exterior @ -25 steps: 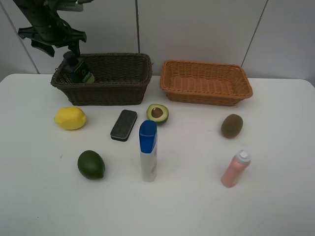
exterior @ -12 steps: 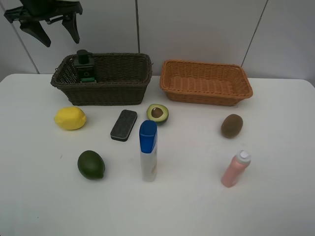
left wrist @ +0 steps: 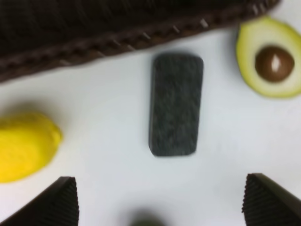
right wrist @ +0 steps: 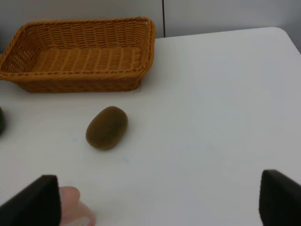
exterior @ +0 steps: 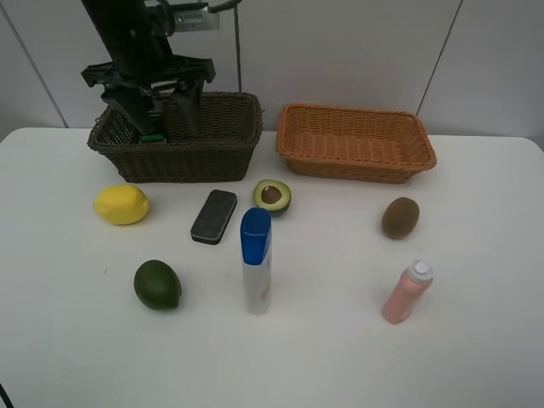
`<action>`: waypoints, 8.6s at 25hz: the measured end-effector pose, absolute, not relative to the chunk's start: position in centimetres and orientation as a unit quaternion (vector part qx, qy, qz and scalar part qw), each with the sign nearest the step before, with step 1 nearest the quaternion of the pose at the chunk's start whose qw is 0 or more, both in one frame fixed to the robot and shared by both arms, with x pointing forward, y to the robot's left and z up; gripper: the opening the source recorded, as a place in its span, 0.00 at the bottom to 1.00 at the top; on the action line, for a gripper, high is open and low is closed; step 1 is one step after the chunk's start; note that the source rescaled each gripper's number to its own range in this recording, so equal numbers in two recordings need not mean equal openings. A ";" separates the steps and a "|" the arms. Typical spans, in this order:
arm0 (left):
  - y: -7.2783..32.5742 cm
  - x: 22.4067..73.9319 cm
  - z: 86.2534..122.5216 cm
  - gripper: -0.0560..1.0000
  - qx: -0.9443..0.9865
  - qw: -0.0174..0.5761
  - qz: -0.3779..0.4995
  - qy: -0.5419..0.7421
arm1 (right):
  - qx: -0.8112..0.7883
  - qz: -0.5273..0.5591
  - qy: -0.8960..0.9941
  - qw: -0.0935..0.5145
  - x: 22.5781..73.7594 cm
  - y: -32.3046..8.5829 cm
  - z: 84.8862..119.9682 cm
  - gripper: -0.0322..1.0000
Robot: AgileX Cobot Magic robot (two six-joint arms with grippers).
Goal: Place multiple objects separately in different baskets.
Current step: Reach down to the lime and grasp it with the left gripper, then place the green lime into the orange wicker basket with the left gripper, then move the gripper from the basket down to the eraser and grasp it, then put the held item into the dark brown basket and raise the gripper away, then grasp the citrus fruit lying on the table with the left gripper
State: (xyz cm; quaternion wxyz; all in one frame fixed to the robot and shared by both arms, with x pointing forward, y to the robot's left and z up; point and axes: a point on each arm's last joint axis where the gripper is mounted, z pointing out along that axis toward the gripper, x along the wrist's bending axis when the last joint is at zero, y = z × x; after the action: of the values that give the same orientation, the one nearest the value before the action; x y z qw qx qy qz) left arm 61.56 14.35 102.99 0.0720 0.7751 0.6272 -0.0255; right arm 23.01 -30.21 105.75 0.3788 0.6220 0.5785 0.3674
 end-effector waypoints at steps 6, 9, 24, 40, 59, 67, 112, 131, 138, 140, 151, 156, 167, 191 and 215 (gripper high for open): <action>12.4 58.3 99.2 0.86 0.793 -0.005 -0.054 0.607 | 0.622 0.367 0.578 0.379 23.0 -30.2 105.8 1.00; 13.1 56.2 96.7 0.86 0.784 -0.055 -0.084 0.612 | 0.622 0.367 0.578 0.379 23.0 -30.2 105.8 1.00; 15.6 49.2 89.6 0.86 0.715 -0.136 -0.163 0.666 | 0.622 0.367 0.578 0.379 23.0 -30.2 105.8 1.00; 15.1 50.5 87.6 0.86 0.673 -0.089 -0.124 0.724 | 0.622 0.367 0.578 0.379 23.0 -30.2 105.8 1.00; 14.0 52.5 93.1 0.68 0.722 -0.013 -0.108 0.683 | 0.622 0.367 0.578 0.379 23.0 -30.2 105.8 1.00; 9.1 61.7 104.3 0.68 0.762 0.271 -0.003 0.589 | 0.622 0.367 0.578 0.379 23.0 -30.2 105.8 1.00; 9.7 57.0 109.6 1.00 0.811 0.151 0.003 0.566 | 0.622 0.368 0.578 0.379 23.0 -30.2 105.8 1.00; 10.7 55.2 91.5 1.00 0.797 0.081 0.024 0.598 | 0.622 0.368 0.578 0.379 23.0 -30.2 105.8 1.00; 10.6 56.3 88.7 1.00 0.798 0.087 0.054 0.594 | 0.621 0.368 0.578 0.380 23.0 -30.2 105.8 1.00; 10.4 56.6 87.8 1.00 0.794 0.092 0.056 0.598 | 0.621 0.368 0.578 0.380 23.0 -30.2 105.8 1.00; 10.2 57.0 86.0 0.54 0.781 0.104 0.059 0.613 | 0.621 0.368 0.578 0.380 23.0 -30.2 105.8 1.00; 10.3 56.8 85.9 0.38 0.784 0.093 0.056 0.611 | 0.621 0.368 0.578 0.380 23.0 -30.2 105.8 1.00; 10.6 56.1 95.0 0.38 0.791 0.176 0.088 0.579 | 0.621 0.368 0.578 0.380 23.0 -30.2 105.8 1.00; 14.7 68.2 97.8 0.97 0.720 0.306 0.198 0.591 | 0.621 0.368 0.578 0.380 23.0 -30.2 105.8 1.00; 17.7 57.2 104.1 1.00 0.872 0.040 -0.006 0.488 | 0.621 0.368 0.578 0.380 23.0 -30.2 105.8 1.00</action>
State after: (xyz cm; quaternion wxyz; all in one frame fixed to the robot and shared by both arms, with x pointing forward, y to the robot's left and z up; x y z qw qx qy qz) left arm 57.25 17.73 104.10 0.0397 0.8721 0.4876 -0.0060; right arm 23.02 -30.21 105.78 0.3796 0.6214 0.5780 0.3683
